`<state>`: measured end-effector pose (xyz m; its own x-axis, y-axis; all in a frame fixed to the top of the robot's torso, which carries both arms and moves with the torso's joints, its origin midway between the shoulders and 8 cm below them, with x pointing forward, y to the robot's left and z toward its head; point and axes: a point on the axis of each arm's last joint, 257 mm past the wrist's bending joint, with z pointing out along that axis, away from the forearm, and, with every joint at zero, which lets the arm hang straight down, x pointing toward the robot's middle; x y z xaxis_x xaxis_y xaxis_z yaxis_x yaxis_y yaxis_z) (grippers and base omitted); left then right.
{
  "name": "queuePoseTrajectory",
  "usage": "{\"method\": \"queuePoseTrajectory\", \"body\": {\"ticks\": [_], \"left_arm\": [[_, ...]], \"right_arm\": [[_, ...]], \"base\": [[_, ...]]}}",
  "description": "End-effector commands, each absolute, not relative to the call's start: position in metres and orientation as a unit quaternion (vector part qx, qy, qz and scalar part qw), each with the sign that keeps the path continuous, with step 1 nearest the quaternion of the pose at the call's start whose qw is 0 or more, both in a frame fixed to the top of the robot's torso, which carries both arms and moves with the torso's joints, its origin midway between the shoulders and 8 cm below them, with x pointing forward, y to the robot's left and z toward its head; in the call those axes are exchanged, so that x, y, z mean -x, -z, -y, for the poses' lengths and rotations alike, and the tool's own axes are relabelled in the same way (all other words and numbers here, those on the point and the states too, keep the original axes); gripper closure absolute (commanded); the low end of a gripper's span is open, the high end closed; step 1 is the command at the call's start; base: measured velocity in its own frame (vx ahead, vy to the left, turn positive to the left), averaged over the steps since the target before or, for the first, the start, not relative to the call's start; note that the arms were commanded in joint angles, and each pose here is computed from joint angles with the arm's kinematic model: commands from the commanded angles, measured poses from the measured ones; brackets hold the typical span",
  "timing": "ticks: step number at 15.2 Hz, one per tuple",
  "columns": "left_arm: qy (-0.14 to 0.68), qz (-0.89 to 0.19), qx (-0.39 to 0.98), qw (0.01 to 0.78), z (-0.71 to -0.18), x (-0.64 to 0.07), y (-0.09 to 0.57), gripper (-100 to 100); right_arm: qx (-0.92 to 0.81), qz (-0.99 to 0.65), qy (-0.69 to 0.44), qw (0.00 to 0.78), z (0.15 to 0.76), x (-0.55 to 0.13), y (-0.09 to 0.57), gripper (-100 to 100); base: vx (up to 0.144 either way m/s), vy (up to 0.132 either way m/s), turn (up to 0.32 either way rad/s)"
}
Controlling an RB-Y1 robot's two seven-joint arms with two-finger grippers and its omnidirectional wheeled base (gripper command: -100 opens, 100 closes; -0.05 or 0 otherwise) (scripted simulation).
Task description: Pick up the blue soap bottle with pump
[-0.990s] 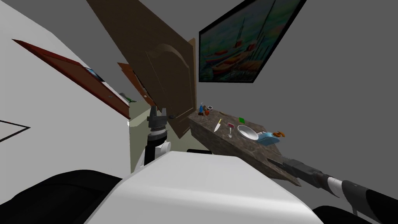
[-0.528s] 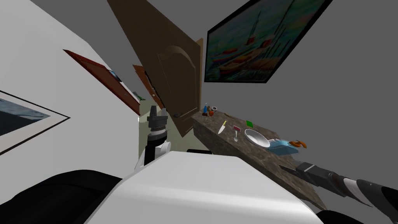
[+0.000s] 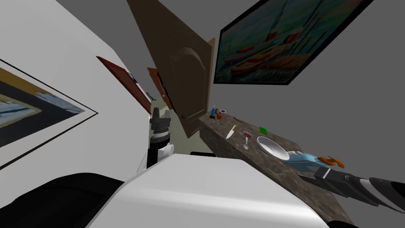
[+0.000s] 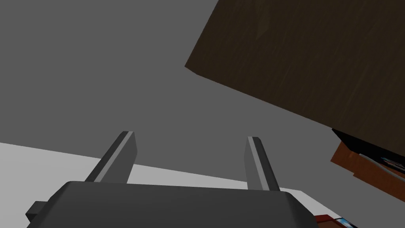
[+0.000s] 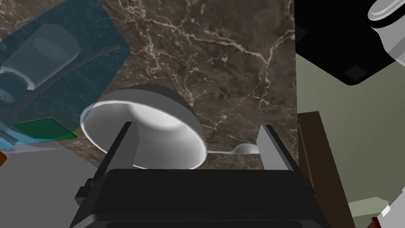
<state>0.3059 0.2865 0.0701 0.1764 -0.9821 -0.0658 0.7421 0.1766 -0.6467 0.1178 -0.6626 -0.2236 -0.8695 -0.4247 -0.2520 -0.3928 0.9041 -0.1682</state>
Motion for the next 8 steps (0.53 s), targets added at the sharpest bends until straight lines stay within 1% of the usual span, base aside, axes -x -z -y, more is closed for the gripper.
{"method": "queuePoseTrajectory", "body": {"ticks": [1, 2, 3, 4, 5, 6, 7, 8], "left_arm": [[0.593, -0.245, 0.245, 0.727, -0.287, -0.306, -0.07, 0], [0.593, -0.245, 0.245, 0.727, -0.287, -0.306, -0.07, 0], [0.593, -0.245, 0.245, 0.727, -0.287, -0.306, -0.07, 0], [0.593, -0.245, 0.245, 0.727, -0.287, -0.306, -0.07, 0], [0.593, -0.245, 0.245, 0.727, -0.287, -0.306, -0.07, 0], [0.593, -0.245, 0.245, 0.727, -0.287, -0.306, -0.07, 0], [0.593, -0.245, 0.245, 0.727, -0.287, -0.306, -0.07, 0], [0.593, -0.245, 0.245, 0.727, -0.287, -0.306, -0.07, 0]], "right_arm": [[0.222, -0.967, 0.069, 0.101, 0.681, -0.106, 0.219, -100], [0.234, -0.965, 0.067, 0.097, 0.679, -0.114, 0.22, -100], [0.237, -0.965, 0.066, 0.096, 0.678, -0.117, 0.22, -100], [0.241, -0.965, 0.078, 0.062, 0.694, -0.105, 0.216, -100], [0.252, -0.963, 0.076, 0.059, 0.691, -0.113, 0.217, -100], [0.253, -0.963, 0.087, 0.032, 0.706, -0.103, 0.212, -100], [0.259, -0.962, 0.085, 0.026, 0.704, -0.105, 0.213, -100], [0.265, -0.96, 0.084, 0.024, 0.703, -0.109, 0.214, -100]], "base": [[0.005, 0.014, 0.181], [0.003, 0.012, 0.207], [0.002, 0.004, 0.074], [-0.001, 0.008, 0.165], [-0.003, 0.004, 0.189], [-0.007, 0.0, 0.256], [-0.01, -0.006, 0.185], [-0.007, -0.007, 0.041]]}}
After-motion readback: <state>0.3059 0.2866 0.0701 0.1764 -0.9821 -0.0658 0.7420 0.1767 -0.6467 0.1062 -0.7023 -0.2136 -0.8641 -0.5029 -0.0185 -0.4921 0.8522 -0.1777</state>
